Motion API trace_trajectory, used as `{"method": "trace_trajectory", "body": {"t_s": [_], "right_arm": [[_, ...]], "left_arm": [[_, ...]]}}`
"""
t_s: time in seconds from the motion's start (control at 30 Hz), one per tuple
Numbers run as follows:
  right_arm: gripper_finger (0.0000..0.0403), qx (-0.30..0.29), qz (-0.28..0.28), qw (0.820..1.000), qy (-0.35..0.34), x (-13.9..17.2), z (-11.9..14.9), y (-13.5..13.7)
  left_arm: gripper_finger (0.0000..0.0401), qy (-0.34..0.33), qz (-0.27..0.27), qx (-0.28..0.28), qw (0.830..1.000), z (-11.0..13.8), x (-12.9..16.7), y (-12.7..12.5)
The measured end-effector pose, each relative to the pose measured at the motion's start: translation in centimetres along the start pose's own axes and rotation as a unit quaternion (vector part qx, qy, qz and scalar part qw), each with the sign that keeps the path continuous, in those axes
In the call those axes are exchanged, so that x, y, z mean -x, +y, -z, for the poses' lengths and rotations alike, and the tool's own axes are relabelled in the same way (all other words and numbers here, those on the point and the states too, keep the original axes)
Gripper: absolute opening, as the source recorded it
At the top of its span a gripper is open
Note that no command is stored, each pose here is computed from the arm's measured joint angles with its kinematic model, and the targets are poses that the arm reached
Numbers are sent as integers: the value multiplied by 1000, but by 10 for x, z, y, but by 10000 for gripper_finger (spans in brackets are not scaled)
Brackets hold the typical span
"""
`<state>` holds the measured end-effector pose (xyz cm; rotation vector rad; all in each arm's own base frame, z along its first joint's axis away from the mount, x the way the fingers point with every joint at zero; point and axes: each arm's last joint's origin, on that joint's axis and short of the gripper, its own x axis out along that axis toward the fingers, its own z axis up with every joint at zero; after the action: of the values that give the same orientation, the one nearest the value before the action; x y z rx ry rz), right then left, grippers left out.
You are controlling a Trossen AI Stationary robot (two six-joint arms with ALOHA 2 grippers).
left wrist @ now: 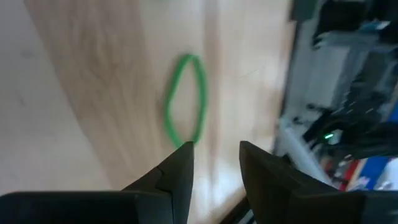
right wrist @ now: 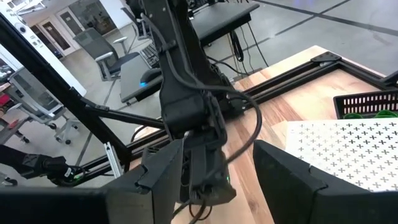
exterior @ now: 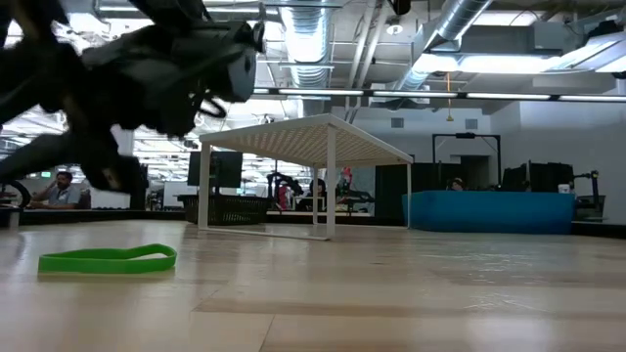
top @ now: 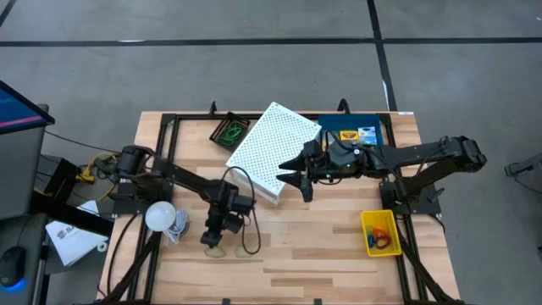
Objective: Pick & Place Office Desk Supplies
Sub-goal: Put the green rubber band into the black bin
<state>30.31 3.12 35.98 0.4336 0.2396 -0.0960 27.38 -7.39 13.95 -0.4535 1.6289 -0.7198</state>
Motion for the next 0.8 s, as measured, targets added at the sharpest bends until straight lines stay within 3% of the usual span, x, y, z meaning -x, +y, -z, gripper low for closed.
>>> {"method": "trace_trajectory", "body": {"t_s": [0.47,0.8], "right_arm": [[193,-4,2,1000,1,0,0,0],[193,-9,4,1000,4,0,1,0]], "left_arm": [[126,18,-60,-35,997,-1,-6,10],[127,32,-71,-79,994,-2,-22,-6]]}}
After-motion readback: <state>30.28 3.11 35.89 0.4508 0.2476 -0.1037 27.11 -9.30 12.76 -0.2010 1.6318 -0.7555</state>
